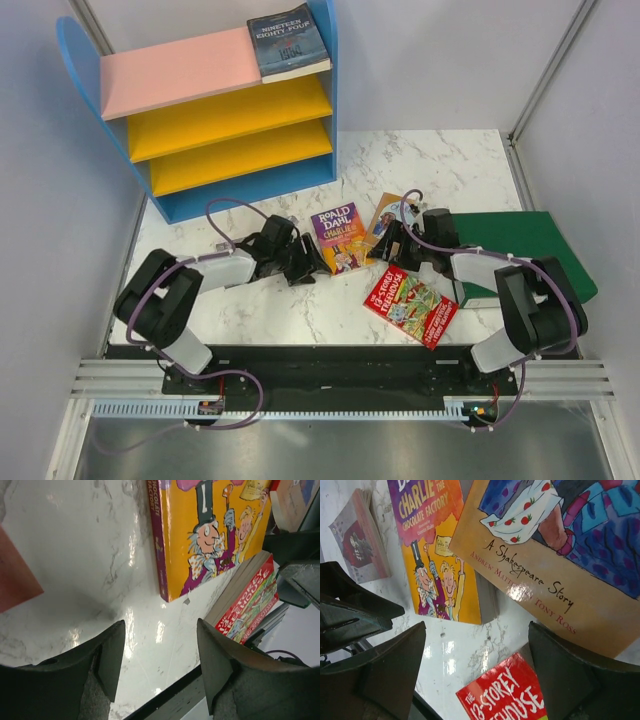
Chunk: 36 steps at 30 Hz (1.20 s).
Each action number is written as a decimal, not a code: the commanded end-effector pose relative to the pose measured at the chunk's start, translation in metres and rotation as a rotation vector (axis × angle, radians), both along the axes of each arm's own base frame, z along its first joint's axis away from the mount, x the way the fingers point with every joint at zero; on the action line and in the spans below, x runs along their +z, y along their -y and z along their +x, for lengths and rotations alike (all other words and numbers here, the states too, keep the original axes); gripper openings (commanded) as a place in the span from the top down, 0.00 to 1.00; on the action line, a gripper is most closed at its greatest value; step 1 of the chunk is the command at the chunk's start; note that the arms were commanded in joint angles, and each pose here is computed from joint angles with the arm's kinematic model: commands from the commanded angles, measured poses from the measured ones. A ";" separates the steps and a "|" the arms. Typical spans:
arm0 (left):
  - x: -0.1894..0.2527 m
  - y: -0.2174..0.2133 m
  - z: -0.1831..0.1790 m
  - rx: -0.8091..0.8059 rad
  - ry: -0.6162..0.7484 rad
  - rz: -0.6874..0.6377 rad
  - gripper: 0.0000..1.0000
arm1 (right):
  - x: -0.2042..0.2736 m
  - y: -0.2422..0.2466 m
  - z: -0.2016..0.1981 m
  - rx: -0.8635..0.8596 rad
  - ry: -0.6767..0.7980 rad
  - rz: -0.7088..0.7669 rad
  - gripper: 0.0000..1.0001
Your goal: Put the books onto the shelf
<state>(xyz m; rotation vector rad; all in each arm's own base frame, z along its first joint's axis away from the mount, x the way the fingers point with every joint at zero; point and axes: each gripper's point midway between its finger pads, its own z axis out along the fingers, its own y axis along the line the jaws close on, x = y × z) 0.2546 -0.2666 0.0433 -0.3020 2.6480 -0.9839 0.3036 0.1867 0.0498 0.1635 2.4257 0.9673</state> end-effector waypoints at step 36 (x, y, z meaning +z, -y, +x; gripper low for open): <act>0.075 -0.035 -0.002 0.291 0.343 -0.180 0.32 | 0.120 -0.080 0.020 -0.160 0.200 0.532 1.00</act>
